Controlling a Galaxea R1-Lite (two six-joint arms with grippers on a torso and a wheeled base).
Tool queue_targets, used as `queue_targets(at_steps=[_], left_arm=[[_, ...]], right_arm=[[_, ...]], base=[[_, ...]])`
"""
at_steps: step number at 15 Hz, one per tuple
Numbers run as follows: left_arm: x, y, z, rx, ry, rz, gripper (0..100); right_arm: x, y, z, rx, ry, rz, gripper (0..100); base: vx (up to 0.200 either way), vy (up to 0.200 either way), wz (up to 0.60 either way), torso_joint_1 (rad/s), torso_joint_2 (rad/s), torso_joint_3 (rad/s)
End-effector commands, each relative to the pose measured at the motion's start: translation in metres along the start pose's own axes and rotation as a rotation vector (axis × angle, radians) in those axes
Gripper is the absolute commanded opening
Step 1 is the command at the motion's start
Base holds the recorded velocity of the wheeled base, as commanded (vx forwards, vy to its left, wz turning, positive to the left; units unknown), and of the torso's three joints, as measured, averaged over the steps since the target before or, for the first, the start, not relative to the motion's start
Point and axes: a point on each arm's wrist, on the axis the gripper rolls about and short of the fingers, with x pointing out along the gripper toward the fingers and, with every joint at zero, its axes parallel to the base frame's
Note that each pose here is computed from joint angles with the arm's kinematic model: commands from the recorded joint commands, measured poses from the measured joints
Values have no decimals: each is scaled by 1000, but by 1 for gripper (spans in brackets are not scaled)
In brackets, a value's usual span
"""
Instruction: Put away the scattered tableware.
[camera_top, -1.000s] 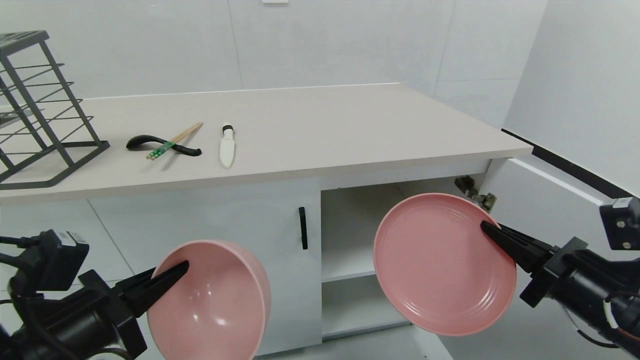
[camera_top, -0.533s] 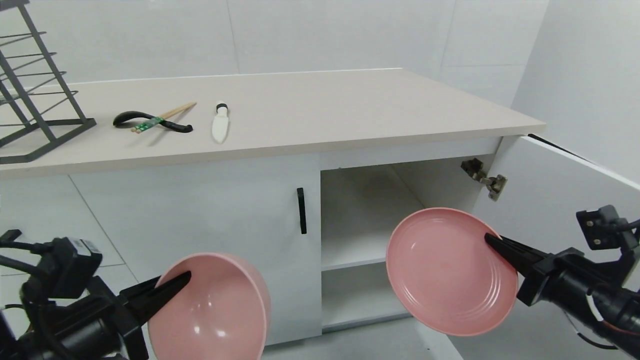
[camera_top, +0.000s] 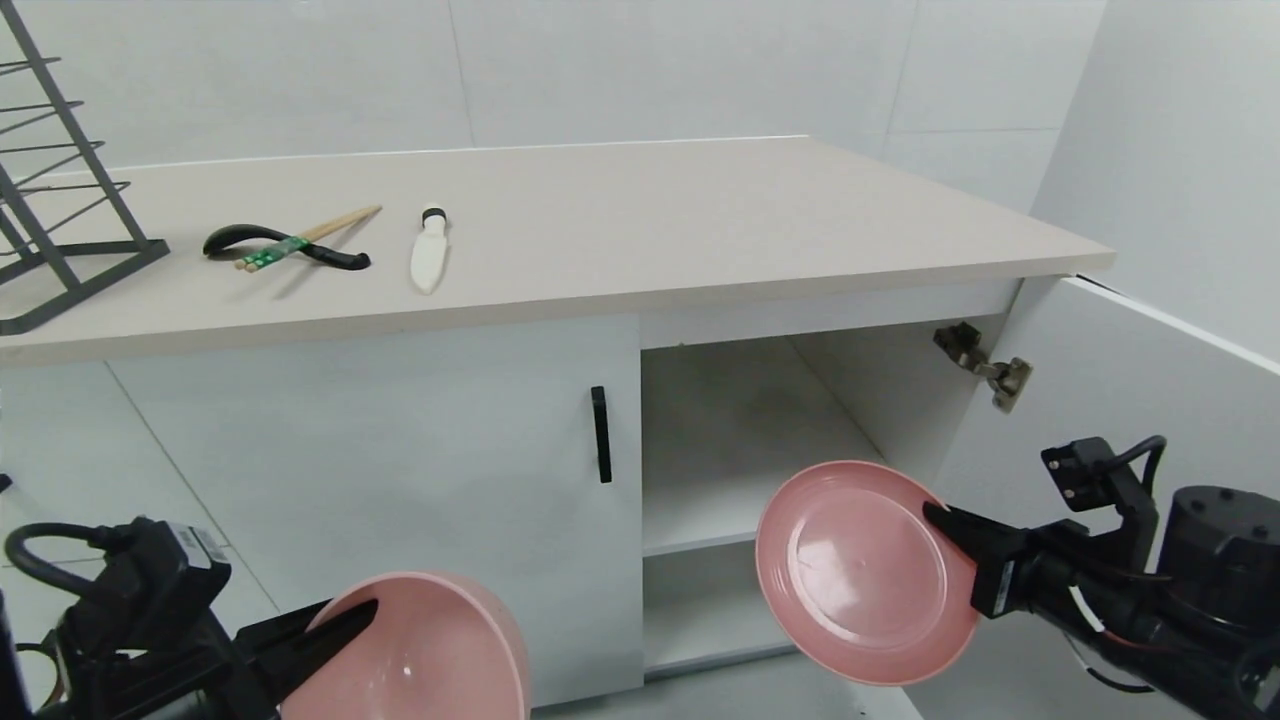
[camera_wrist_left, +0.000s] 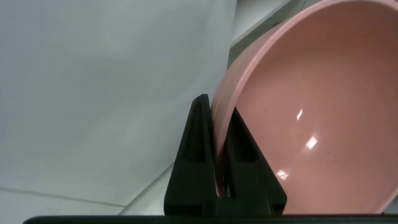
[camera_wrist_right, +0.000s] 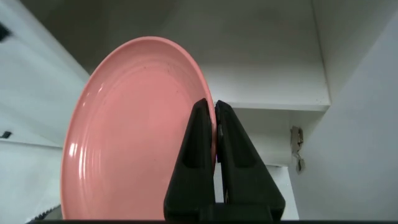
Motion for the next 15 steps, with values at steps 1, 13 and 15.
queue_targets(at_steps=[1,13,15], left_arm=[[-6,-2,4,13,-43,-6,0],[-6,-6,3,21,-40,-34,0],[-8,-8,5,31,-58,-46,0]], right_arm=[[13,-3,-11,7,57,-6,0],[73,-2,-19,-2,45,26,0],[87,-9,-24,12,51,11,0]], base=[[0,0,0,0,0,0],[50,0,0,0,1,2],[0,0,0,0,0,0]])
